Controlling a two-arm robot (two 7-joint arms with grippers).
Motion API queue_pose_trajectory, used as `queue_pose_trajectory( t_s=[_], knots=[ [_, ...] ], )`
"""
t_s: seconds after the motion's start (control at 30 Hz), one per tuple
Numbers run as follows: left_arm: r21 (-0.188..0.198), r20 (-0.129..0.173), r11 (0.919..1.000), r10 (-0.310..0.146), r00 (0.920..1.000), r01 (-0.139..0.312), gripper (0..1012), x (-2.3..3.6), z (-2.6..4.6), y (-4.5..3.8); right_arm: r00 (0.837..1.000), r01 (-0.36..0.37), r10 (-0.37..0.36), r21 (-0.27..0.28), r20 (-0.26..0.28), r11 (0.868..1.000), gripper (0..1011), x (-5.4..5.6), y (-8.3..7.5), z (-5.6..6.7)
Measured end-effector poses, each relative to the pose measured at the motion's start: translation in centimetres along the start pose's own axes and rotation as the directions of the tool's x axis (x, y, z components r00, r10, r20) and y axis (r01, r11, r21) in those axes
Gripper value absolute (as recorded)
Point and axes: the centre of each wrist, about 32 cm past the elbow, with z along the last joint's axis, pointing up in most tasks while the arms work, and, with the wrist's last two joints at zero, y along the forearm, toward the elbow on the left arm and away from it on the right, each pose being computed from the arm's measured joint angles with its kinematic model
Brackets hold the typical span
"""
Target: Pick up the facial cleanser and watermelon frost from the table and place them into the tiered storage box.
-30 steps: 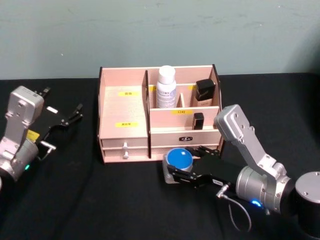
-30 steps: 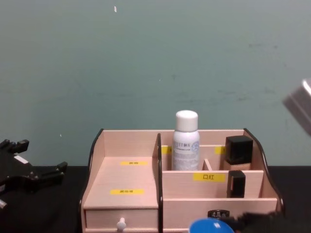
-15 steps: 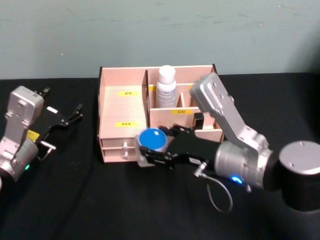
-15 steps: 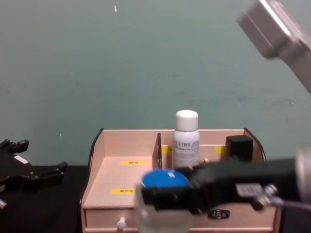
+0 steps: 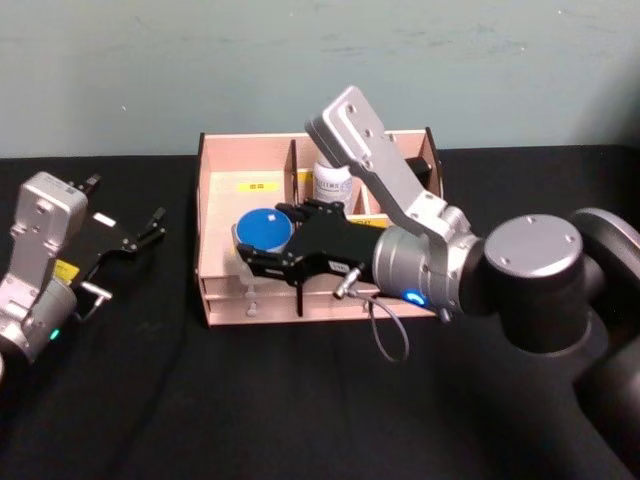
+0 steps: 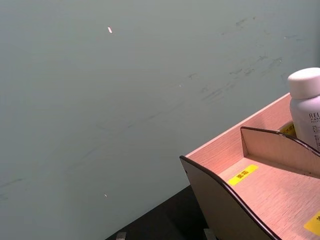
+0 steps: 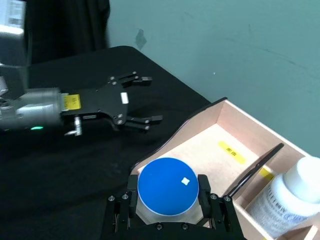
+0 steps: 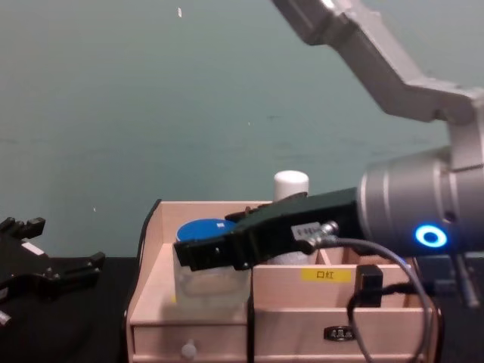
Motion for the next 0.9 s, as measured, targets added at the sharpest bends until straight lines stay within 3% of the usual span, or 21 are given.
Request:
queue_pose_trajectory(
  t_s=[0.2,0.53,0.9],
  knots=[
    [0.0,0.0,1.0,0.0,1.0,0.0,1001,0.0,0.0,0.0,1.0,0.017,-0.017,-0.011,0.002,1.0,712,0.8,1.6,0.6],
    [0.0,0.0,1.0,0.0,1.0,0.0,1001,0.0,0.0,0.0,0.999,0.043,-0.044,-0.023,-0.029,0.999,713,2.3,3.6,0.5],
    [0.0,0.0,1.0,0.0,1.0,0.0,1001,0.0,0.0,0.0,0.998,0.056,-0.056,-0.023,-0.032,0.998,712,2.9,5.2,0.9]
  ],
)
